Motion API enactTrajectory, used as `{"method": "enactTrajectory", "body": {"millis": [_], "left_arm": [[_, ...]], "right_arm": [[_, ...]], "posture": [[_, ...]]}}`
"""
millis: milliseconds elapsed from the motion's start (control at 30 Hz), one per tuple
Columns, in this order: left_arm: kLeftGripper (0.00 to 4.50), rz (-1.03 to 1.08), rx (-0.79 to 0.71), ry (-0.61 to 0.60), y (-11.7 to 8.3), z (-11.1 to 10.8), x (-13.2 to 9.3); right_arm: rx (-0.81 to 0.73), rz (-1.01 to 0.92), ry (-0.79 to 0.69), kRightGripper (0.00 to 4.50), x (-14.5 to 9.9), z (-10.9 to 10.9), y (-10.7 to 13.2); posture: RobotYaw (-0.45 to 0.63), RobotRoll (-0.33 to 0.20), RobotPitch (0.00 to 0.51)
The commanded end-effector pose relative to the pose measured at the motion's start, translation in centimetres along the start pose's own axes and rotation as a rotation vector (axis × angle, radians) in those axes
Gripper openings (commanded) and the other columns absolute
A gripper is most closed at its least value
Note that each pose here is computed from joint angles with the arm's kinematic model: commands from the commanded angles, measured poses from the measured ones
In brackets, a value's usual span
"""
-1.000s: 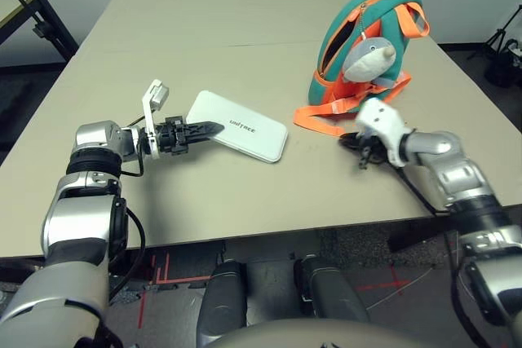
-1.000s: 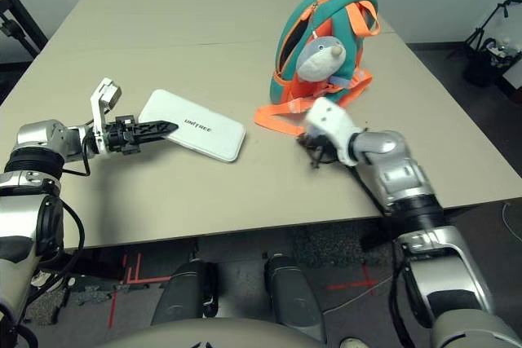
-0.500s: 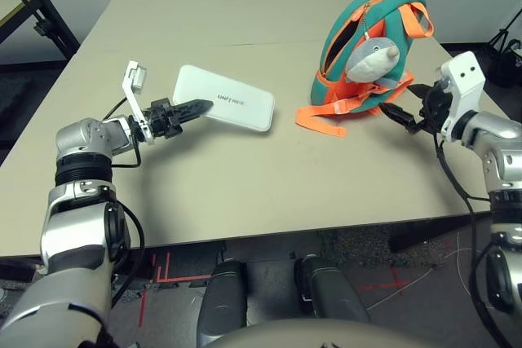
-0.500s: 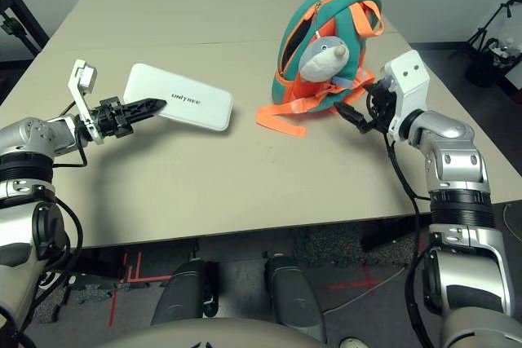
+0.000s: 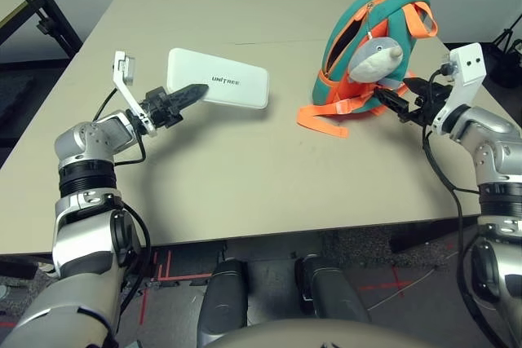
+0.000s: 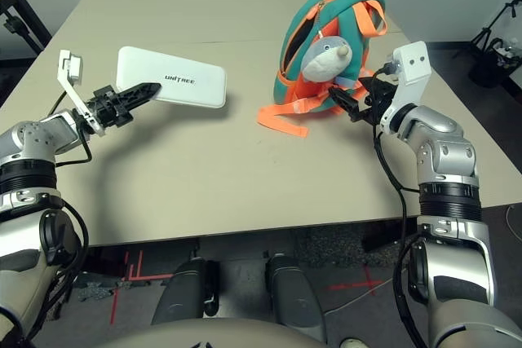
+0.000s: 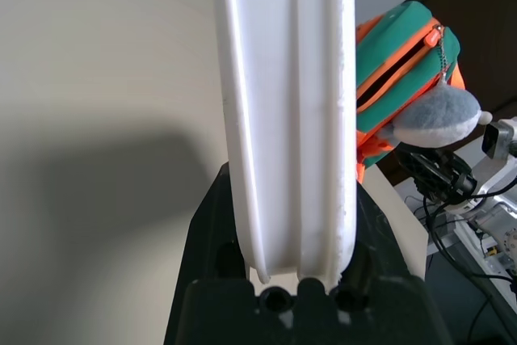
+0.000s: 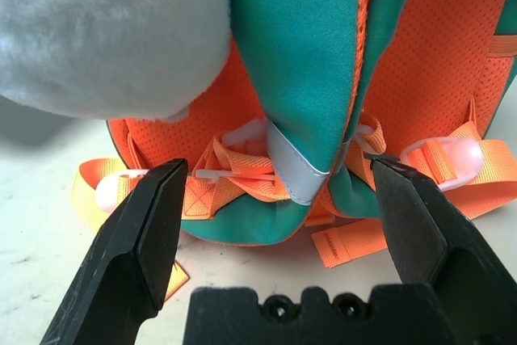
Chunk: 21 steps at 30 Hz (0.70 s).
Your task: Put the pencil case into the backpack and zip it.
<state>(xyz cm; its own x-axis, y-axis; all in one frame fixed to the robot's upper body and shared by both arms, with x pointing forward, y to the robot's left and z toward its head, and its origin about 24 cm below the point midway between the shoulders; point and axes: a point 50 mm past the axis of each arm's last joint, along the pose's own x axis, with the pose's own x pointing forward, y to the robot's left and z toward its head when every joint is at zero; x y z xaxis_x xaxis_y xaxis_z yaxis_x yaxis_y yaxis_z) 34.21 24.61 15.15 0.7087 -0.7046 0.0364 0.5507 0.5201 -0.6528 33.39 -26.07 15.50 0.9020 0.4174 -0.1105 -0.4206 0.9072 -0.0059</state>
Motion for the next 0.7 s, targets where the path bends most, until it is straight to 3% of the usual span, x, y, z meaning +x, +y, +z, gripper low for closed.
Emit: {"method": "enactTrajectory", "body": {"millis": [33,400,700], "left_arm": [[1.1,-0.037,0.053,-0.032,-1.0,0.9,0.5],[1.1,-0.068,0.128,-0.046,-2.3,2.0,1.1],[1.1,-0.092,0.161,-0.05,-3.1,2.4,1.2]], "right_arm": [[0.019,0.007,-0.021,4.5,0.0,0.2,0.2],[0.058,-0.02,-0.053,4.5,1.3,0.3,0.1],[0.064,-0.128,-0.054,4.5,3.8,0.1,-1.9]], "posture": [[-0.12,0.0,0.083],[-0.1,0.0,0.081],[-0.08,0.0,0.067]]}}
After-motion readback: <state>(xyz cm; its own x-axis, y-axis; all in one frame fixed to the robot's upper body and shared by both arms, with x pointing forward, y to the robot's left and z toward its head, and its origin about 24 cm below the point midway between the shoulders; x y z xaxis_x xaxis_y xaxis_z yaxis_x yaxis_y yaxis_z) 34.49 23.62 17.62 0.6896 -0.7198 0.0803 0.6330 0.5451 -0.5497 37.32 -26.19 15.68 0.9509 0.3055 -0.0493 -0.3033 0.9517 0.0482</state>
